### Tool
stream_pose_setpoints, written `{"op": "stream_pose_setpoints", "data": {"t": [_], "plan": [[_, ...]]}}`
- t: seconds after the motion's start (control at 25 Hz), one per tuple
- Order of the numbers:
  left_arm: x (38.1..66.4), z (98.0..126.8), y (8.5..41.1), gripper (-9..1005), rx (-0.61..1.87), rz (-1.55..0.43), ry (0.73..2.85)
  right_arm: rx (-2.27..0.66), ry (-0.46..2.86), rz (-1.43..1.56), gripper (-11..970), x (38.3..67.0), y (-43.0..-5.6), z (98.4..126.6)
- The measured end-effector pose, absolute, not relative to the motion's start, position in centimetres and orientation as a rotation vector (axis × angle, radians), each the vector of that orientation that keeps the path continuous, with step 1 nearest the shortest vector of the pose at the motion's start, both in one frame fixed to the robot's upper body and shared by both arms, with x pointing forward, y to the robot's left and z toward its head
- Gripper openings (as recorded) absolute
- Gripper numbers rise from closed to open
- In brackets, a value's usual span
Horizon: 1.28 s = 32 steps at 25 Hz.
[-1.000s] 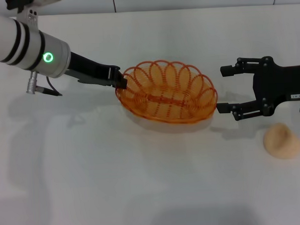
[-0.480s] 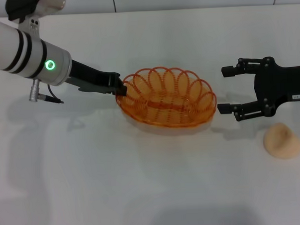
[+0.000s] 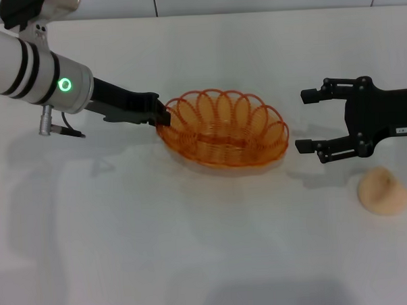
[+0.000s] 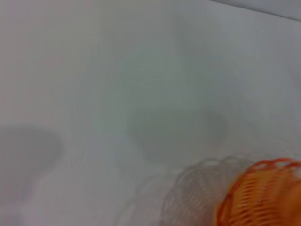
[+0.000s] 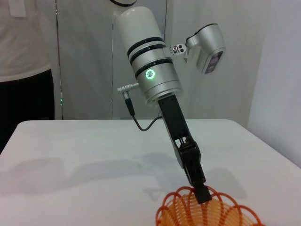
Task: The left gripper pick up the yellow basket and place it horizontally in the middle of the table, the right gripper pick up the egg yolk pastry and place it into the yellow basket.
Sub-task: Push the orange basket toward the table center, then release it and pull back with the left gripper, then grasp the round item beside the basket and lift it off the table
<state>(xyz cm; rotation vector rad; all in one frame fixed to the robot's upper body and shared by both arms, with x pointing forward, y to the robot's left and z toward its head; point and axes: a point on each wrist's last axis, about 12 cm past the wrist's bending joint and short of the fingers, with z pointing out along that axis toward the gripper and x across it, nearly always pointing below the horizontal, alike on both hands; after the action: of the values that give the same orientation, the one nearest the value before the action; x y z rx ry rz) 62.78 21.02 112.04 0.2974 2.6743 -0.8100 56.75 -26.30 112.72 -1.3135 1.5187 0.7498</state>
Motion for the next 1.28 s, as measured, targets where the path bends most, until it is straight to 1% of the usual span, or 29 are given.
{"op": "stream_pose_setpoints", "data": {"t": [0.44,0.56,0.6,0.76,1.0,1.08,1.28], "plan": [[62.7,112.1,21.1,271,0.287,-0.815,2.687,-1.312,1.516,0.753,846,56.7,-26.3,112.8],[62.7,112.5,21.3,446,0.307,-0.809,2.675,-1.308,1.519,0.756,846,56.7,-26.3,112.7],[62.6,113.1,21.8,504,0.350,-0.796,2.651,-1.306,1.520,0.757,846,56.7,-26.3,112.7],[62.1,113.8,22.8,617,0.457,-0.758,2.599,-1.293,1.525,0.759,846,56.6,-26.5,112.7],[60.7,114.2,24.0,804,0.726,-0.760,2.386,-1.270,1.550,0.748,846,56.7,-27.1,113.0],[59.9,114.3,24.5,872,0.801,-0.803,2.263,-1.263,1.557,0.745,846,56.7,-27.2,113.1],[57.7,114.2,26.2,871,0.950,-0.848,2.041,-1.241,1.568,0.733,846,56.8,-27.6,113.2]]}}
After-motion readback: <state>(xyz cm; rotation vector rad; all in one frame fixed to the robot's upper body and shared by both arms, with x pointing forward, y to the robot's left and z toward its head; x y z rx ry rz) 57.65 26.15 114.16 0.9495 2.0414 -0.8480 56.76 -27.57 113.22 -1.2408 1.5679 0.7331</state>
